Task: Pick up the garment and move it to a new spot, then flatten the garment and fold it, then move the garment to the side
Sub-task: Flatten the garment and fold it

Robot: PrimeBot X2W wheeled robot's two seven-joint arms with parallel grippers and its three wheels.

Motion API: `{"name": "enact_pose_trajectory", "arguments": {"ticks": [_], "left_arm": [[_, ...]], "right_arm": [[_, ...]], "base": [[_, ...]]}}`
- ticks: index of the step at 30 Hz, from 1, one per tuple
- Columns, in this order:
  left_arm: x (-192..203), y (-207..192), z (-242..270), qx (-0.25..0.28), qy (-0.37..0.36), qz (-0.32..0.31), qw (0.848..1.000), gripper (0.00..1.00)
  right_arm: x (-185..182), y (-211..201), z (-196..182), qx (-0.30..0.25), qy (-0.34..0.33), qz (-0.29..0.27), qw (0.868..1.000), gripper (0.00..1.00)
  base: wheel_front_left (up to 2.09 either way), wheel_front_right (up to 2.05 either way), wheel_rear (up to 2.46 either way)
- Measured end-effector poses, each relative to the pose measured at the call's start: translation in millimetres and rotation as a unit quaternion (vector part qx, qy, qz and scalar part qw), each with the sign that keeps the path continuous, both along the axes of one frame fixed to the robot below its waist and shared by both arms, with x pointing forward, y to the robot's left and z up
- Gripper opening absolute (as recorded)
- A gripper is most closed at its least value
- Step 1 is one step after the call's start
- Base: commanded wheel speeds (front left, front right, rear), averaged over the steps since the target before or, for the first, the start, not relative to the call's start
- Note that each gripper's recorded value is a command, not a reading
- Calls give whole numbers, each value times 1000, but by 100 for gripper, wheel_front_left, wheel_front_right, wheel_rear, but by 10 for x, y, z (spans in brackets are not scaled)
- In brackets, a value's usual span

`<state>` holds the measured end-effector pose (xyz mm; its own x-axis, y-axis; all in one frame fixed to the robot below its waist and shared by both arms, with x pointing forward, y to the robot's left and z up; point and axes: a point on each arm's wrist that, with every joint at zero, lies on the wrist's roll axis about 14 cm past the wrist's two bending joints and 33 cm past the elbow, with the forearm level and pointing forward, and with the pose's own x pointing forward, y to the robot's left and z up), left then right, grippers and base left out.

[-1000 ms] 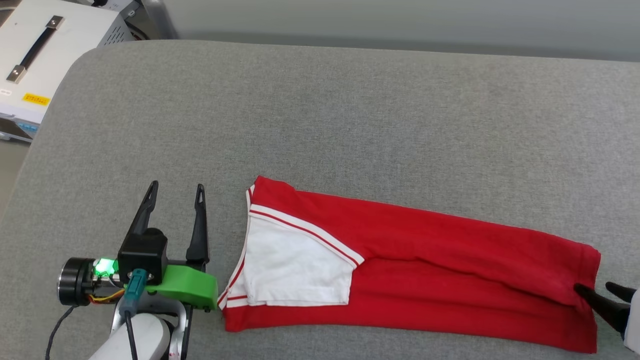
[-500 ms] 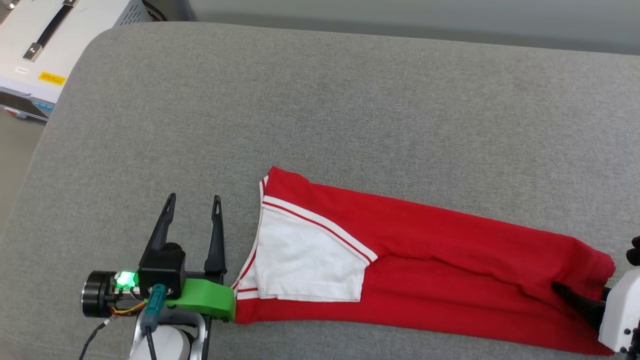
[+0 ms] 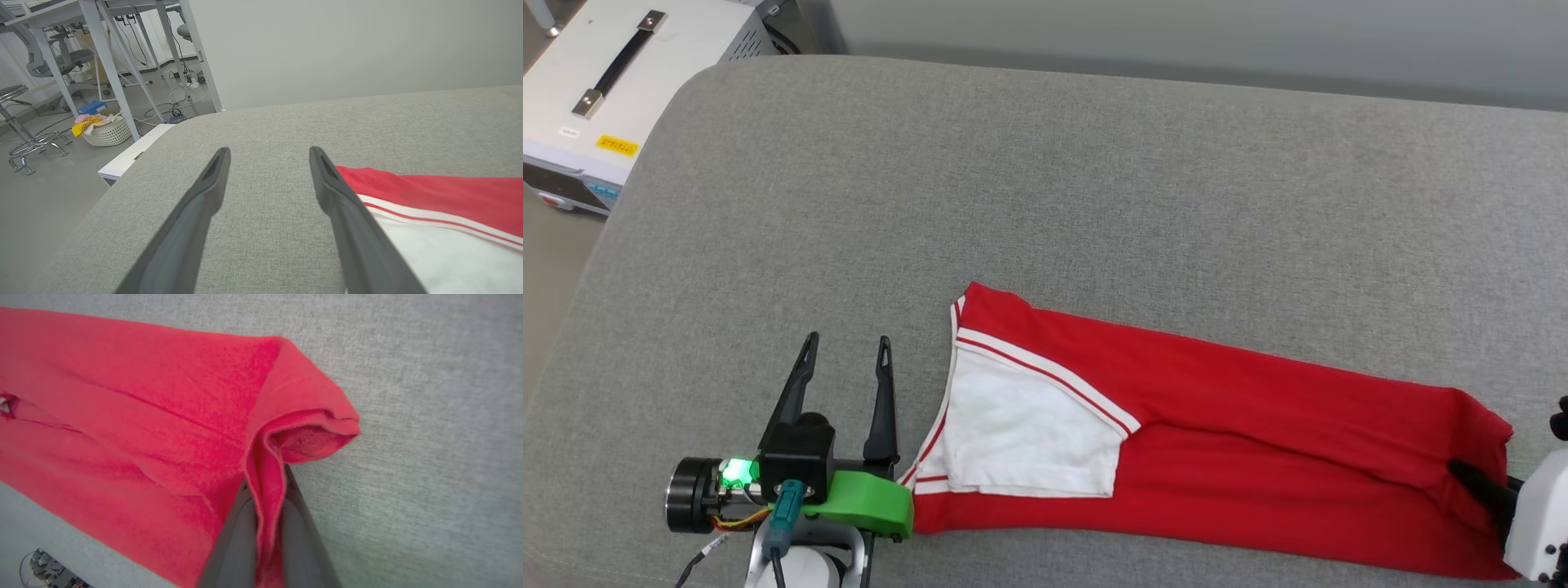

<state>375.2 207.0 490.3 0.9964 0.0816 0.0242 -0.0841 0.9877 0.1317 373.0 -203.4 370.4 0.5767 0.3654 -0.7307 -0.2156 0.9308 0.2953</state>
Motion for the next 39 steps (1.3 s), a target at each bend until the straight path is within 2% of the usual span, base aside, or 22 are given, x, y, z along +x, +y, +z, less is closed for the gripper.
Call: {"name": "enact_pose_trajectory", "arguments": {"ticks": [10,16,21,28,39], "left_arm": [[-70,-6,47,1,-8,-3,1000,100],[-105,-14,32,-2,-6,-6,1000,100],[-105,-44,24,-1,-4,-13,1000,100],[-107,-92,1,1,-1,-19,1000,100],[-131,-84,-84,0,13,-17,1000,100]], "right_arm": [[-11,-729,177,-70,-21,-56,996,0],[-100,-759,250,-62,-21,-63,996,0],[-67,-449,448,-12,-42,-41,998,0],[-86,253,720,62,-58,41,996,0],[6,1366,943,106,-68,196,973,0]], "base": [[0,0,0],[0,0,0],[0,0,0],[0,0,0],[0,0,0]]}}
